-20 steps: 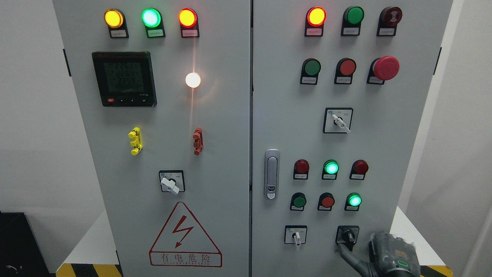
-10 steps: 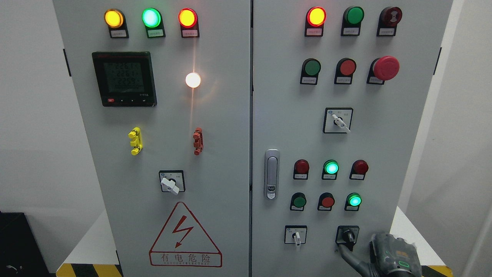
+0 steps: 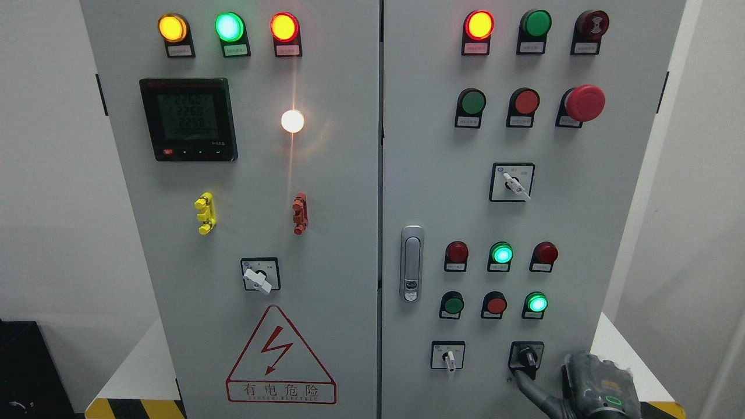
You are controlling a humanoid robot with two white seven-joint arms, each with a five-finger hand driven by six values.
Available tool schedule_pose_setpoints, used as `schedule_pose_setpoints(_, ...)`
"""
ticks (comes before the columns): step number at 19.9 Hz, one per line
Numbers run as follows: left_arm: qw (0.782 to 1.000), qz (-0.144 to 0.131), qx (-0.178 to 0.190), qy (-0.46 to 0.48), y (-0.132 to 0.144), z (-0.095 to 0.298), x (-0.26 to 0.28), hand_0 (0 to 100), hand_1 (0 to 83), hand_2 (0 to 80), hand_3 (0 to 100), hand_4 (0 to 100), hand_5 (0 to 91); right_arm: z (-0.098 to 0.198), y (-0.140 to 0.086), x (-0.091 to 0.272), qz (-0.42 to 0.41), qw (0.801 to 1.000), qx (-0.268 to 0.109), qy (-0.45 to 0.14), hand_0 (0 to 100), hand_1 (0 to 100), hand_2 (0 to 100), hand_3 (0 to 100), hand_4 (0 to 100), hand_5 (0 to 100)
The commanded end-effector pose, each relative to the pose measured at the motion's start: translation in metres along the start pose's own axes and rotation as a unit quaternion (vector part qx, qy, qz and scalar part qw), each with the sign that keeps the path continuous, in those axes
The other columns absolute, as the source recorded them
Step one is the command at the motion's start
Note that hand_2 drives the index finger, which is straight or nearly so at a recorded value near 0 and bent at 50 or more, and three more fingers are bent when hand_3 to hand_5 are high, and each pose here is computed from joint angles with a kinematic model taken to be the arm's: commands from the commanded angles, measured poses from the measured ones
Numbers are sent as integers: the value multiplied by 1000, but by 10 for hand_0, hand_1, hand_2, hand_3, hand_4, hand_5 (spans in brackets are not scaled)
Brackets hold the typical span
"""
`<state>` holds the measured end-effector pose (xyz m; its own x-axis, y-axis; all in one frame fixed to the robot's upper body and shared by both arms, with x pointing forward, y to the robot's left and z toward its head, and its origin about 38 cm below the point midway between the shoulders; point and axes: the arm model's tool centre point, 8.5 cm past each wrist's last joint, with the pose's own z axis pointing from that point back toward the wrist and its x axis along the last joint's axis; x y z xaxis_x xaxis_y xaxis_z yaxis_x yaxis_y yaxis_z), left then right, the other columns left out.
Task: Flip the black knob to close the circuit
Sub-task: 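Grip the black knob with the right hand and twist it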
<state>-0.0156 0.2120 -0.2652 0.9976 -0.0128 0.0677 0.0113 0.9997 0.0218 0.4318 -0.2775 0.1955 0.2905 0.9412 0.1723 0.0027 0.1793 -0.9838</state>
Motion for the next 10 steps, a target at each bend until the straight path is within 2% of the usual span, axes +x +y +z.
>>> schedule_pose_setpoints(1, 1000, 0, 0, 0, 0, 0, 0, 120, 556, 0, 0, 0, 0, -1, 0, -2, 0, 1000, 1, 3, 0, 0, 878, 1000, 895, 866)
schedule_pose_setpoints(10, 1000, 0, 0, 0, 0, 0, 0, 120, 556, 0, 0, 0, 0, -3, 0, -13, -3, 1000, 1, 15, 0, 1, 879, 1000, 895, 866)
